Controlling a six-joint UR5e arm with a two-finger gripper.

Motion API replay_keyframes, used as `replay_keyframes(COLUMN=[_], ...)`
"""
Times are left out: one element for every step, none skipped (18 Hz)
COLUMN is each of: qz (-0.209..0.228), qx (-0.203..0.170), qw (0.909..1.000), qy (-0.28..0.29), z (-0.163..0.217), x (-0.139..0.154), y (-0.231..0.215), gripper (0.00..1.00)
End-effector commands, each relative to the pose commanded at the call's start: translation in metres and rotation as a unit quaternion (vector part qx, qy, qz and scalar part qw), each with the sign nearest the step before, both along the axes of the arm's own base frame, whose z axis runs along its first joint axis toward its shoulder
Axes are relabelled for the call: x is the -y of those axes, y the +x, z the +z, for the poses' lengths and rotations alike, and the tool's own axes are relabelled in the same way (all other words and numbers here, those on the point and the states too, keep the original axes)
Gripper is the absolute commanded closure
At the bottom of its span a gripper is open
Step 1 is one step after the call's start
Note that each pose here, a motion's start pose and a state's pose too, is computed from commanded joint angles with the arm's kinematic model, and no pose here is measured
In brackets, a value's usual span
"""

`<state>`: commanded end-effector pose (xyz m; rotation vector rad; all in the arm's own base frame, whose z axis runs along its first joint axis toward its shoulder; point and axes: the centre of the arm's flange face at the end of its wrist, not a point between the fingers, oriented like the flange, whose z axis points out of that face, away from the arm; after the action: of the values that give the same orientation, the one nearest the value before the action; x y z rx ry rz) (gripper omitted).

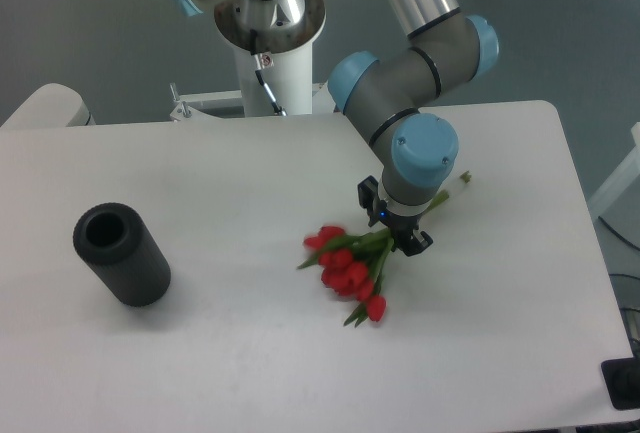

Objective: Place the flowers on the table
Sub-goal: 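Lower the held tulips onto the table surface, then open the gripper to release the tulip stems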

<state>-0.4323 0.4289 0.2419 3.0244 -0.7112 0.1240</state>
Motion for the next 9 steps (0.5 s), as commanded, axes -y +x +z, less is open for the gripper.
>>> replay_keyframes(qz=[0.002,0.003,0.004,0.004,0.005,0.005,0.003,0.002,-0.001], qx=[-0.001,-0.001,-0.004,-0.006,-0.007,-0.009,-0.013,-0.017,-0.021], qw=[1.0,1.0,1.0,1.0,0.9999,0.9999,0.9999,0.9998,0.9997], qy=[0.0,0.001,0.003,0.005,0.008,0.009,0.01,0.013,0.015], z=[0.001,0.002,0.005,0.007,0.01,0.011,0.014,0.019,0.022], x=[0.001,0.002,0.002,0.002,0.002,0.001,-0.001,-0.003,-0.007], y=[-0.001,-0.003,-0.004,-0.006,-0.008,-0.009,-0.011,-0.014,-0.015], gripper=[0.0,0.0,0.0,0.0,0.0,0.0,0.0,0.0,0.0])
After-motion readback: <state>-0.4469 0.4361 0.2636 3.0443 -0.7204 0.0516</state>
